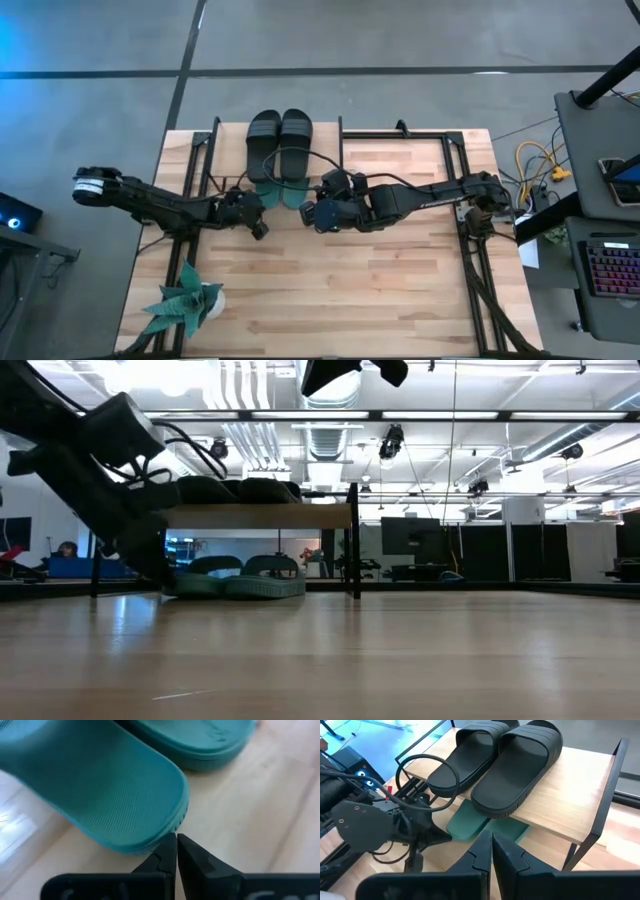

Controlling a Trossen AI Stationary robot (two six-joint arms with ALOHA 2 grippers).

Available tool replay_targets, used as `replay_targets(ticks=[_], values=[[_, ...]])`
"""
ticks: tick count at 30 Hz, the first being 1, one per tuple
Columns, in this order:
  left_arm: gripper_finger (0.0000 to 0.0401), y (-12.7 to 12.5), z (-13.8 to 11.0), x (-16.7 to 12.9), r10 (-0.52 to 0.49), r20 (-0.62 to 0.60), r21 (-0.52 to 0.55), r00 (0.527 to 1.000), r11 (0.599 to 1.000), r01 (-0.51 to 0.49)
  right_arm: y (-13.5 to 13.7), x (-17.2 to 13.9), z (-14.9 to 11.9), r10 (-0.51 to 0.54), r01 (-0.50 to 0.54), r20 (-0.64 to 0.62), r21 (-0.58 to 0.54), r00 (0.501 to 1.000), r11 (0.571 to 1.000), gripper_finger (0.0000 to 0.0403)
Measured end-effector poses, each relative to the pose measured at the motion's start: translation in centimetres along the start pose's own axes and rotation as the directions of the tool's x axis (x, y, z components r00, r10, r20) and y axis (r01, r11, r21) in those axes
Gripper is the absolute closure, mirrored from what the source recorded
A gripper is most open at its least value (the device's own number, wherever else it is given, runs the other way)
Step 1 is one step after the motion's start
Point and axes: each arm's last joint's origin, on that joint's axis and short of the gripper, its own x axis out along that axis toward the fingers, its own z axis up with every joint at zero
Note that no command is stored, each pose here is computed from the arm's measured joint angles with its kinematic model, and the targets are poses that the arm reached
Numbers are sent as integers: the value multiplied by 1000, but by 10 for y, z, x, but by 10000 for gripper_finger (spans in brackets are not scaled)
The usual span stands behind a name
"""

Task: Pick and place slides into the shelf
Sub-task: Adjust the slides

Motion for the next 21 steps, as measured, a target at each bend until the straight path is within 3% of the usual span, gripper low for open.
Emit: replay_targets(ticks=[5,14,16,19,21], values=[[401,1,1,3,3,-6,-8,1000,1000,-3,0,1,-2,-3,3,-2,13,1000,1000,394],[401,-6,25,-25,-184,120,-69,976,979,193,1,0,-14,2,-2,-25,13,1000,1000,394],[401,-11,35,-39,-305,150,-72,941,945,318,2,-1,-16,11,-10,-39,19,999,1000,394],[401,-16,50,-65,-500,196,-50,844,854,517,3,-1,-18,38,-36,-75,23,996,999,394],[401,-16,57,-80,-549,228,-54,804,817,573,4,-1,-19,58,-56,-112,23,992,998,394]])
